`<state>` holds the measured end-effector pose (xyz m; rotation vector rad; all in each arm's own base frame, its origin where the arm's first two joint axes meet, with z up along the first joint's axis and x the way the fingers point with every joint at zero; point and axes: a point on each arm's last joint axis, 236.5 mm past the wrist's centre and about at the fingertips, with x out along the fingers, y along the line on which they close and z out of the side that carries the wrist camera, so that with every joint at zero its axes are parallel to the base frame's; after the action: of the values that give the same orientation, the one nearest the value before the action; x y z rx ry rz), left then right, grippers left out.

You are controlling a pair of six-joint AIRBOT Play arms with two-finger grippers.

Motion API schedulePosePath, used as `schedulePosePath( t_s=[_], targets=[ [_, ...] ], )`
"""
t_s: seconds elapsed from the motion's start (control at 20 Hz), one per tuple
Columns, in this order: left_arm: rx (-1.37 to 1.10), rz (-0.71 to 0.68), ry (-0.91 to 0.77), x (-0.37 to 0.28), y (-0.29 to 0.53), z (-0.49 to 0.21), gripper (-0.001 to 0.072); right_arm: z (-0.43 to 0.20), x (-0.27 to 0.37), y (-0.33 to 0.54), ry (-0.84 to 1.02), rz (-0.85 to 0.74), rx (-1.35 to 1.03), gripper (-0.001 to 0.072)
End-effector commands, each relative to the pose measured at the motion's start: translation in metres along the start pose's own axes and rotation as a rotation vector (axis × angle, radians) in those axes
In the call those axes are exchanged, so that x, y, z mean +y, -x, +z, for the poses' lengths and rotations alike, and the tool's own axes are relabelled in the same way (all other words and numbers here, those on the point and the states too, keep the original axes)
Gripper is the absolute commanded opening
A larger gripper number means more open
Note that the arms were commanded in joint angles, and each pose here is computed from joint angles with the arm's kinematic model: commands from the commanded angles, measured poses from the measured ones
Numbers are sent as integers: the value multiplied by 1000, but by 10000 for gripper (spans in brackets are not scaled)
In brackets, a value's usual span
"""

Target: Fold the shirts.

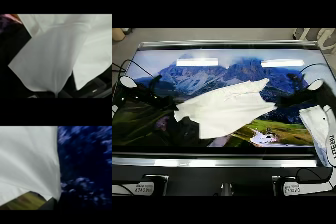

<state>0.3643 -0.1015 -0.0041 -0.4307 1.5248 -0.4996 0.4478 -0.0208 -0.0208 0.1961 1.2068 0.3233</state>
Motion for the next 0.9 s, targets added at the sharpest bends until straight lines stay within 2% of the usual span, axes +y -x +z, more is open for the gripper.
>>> schedulePosePath(
  t_s=[0.0,0.1,0.2,0.25,0.3,0.35,0.55,0.75,0.85],
  targets=[
    [180,-102,-45,-40,-36,-52,29,54,-86,92,-49,-224,-215,16],
    [275,-159,-102,-71,-77,-88,29,60,-110,120,-66,-281,-260,16],
    [270,-185,-150,-98,-116,-104,29,48,-110,116,-75,-266,-214,20],
    [236,-177,-169,-107,-128,-102,29,40,-103,107,-70,-236,-166,128],
    [189,-175,-184,-116,-135,-93,29,30,-93,100,-67,-202,-111,390],
    [140,-192,-185,-127,-137,-83,29,13,-79,96,-42,-149,-34,509],
    [24,-237,-195,-145,-117,-45,29,-58,-32,96,-23,29,220,509],
    [-45,-239,-181,-140,-101,-20,29,-156,12,77,-86,71,294,517],
    [-53,-237,-194,-138,-99,-18,29,-201,40,58,-136,119,294,547]
  ],
)
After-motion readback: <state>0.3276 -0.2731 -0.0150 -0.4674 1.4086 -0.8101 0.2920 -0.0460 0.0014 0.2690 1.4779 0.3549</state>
